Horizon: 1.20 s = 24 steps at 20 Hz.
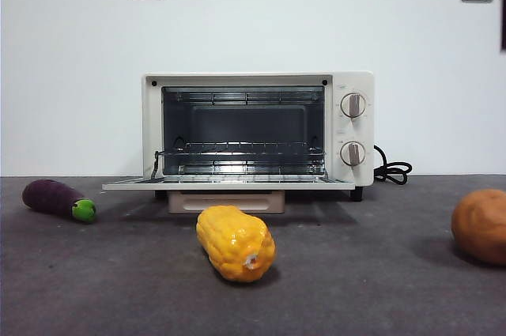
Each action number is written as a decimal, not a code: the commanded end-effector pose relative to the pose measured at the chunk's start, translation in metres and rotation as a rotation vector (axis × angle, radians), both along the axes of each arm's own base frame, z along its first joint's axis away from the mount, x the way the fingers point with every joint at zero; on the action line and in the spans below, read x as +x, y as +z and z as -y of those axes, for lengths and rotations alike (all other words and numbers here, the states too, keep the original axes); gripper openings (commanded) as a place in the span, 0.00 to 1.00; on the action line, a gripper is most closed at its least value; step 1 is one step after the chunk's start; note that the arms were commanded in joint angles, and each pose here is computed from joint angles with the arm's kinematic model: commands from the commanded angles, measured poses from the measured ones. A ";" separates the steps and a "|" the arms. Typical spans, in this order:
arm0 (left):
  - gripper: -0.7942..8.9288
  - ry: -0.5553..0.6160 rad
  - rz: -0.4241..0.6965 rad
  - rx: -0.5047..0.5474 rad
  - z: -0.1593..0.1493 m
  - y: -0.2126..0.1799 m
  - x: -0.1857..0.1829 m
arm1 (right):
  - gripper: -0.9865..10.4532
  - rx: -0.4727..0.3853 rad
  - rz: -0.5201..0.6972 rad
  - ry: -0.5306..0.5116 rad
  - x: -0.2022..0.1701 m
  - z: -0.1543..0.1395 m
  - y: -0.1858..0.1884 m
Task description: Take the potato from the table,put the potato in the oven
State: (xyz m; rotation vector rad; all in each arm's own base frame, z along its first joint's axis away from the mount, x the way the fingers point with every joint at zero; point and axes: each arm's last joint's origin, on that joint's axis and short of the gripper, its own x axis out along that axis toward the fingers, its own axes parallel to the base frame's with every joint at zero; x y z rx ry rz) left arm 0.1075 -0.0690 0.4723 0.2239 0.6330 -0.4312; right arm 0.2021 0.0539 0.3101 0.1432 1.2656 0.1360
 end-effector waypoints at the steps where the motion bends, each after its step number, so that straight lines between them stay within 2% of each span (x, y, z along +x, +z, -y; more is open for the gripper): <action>1: 0.08 0.006 0.032 -0.021 -0.008 0.003 -0.011 | 0.31 -0.062 -0.041 -0.080 0.008 -0.012 -0.020; 3: 0.08 0.009 0.052 -0.041 -0.014 0.006 -0.019 | 0.35 -0.088 -0.058 -0.081 0.016 -0.019 -0.029; 4: 0.08 0.015 0.057 -0.053 -0.016 0.006 -0.022 | 0.43 -0.087 -0.054 -0.072 0.020 -0.023 -0.032; 5: 0.08 0.021 0.065 -0.070 -0.019 0.007 -0.026 | 0.58 -0.086 -0.049 -0.063 0.025 -0.026 -0.035; 6: 0.08 0.022 0.072 -0.077 -0.021 0.008 -0.030 | 0.65 -0.086 -0.049 -0.060 0.029 -0.028 -0.039; 7: 0.08 0.025 0.083 -0.090 -0.024 0.009 -0.034 | 0.67 -0.090 -0.058 -0.059 0.034 -0.030 -0.044; 17: 0.08 0.022 0.158 -0.119 -0.042 0.013 -0.059 | 0.66 -0.143 -0.210 -0.081 0.063 -0.040 -0.092; 22: 0.08 0.016 0.162 -0.109 -0.041 0.013 -0.059 | 0.66 -0.151 -0.245 -0.119 0.074 -0.044 -0.111; 24: 0.08 0.015 0.162 -0.108 -0.041 0.013 -0.059 | 0.62 -0.180 -0.242 -0.138 0.076 -0.043 -0.117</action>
